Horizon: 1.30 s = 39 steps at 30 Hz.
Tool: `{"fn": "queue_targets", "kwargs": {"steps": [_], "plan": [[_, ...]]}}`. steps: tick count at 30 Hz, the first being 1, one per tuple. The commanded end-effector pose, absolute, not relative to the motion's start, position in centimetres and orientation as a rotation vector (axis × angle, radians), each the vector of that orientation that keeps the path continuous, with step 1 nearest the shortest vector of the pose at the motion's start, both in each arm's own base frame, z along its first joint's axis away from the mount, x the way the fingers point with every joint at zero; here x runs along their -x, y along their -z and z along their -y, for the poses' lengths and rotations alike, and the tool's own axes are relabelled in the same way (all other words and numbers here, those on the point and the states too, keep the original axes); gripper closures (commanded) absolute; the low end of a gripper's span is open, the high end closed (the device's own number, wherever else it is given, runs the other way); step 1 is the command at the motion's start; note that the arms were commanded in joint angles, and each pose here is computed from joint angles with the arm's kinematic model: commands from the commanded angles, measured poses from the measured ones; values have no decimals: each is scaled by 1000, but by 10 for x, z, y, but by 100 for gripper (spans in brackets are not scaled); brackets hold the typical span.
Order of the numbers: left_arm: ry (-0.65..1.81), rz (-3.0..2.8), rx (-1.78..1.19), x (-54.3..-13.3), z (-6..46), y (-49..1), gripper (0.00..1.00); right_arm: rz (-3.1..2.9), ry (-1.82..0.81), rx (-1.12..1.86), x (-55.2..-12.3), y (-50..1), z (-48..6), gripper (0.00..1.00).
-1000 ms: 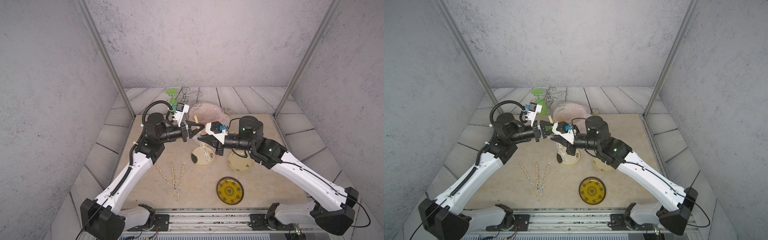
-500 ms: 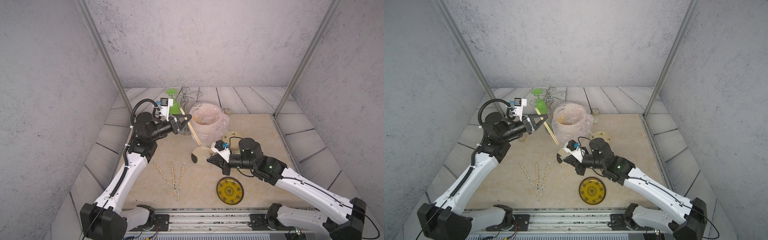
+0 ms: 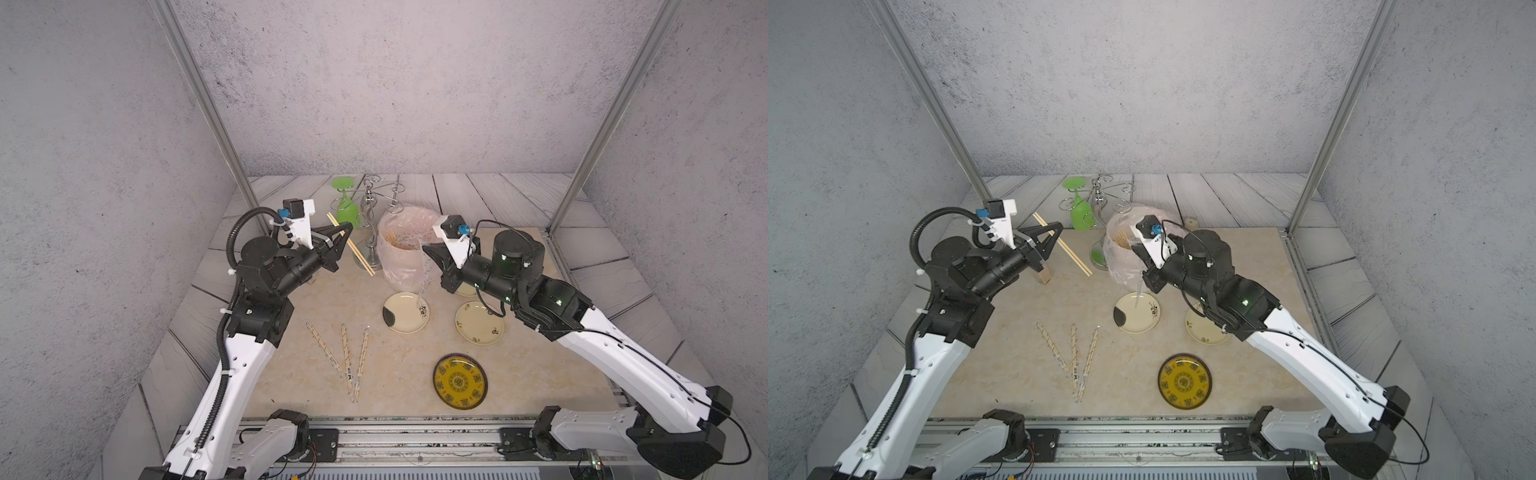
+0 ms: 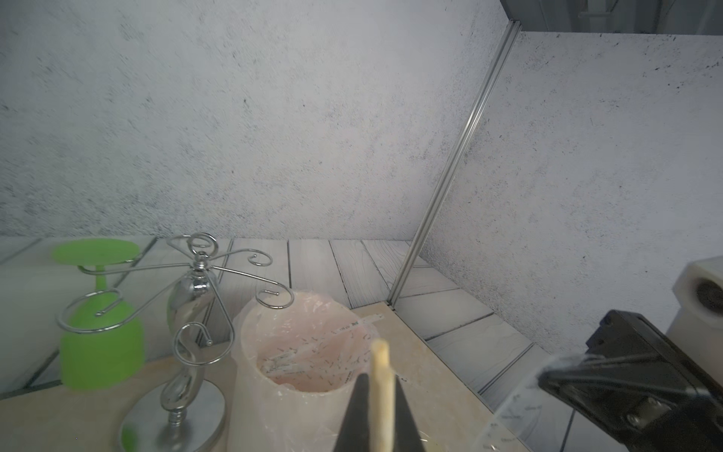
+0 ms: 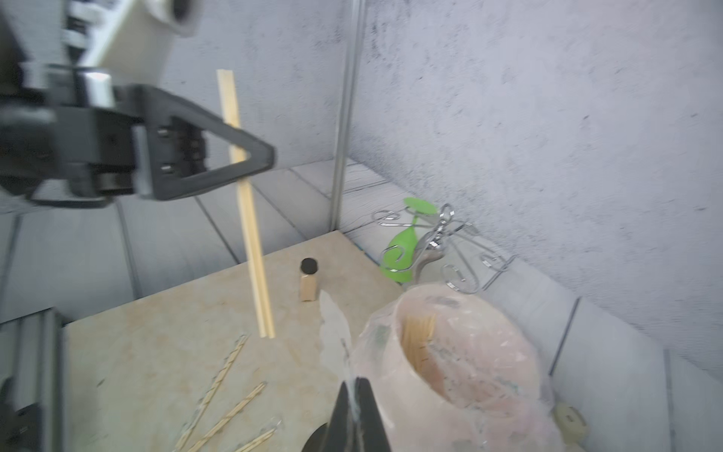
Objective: Remove the packaging of disposable chopsticks
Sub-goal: Remove the packet bag from the disposable chopsticks, then place the packet bag in the trash bin.
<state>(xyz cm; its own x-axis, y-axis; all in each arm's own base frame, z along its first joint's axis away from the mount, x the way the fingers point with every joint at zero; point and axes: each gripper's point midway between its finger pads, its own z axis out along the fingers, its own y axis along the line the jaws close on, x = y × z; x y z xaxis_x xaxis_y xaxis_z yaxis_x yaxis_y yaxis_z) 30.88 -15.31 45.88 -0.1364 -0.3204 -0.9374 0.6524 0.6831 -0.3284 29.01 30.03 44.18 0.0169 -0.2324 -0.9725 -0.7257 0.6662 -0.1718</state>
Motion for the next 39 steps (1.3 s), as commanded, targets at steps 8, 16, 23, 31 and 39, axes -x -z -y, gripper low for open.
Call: {"fn": "queue_targets", "kwargs": {"steps": [8,16,23,31,39], "plan": [[771,-1525,-259,-326,144,-440,100,-1550,-281,680,-418,-460,-297,100],[794,-1542,-253,-332,146,-434,100,-1585,-230,721,-474,-431,-311,100],[795,-1543,-237,-335,142,-434,100,-1636,-354,808,-485,-384,-341,100],[805,-1549,-238,-337,142,-432,100,-1743,-385,864,-484,-334,-347,94],[813,-1553,-238,-338,143,-431,100,-1761,-405,879,-474,-328,-344,63]]}}
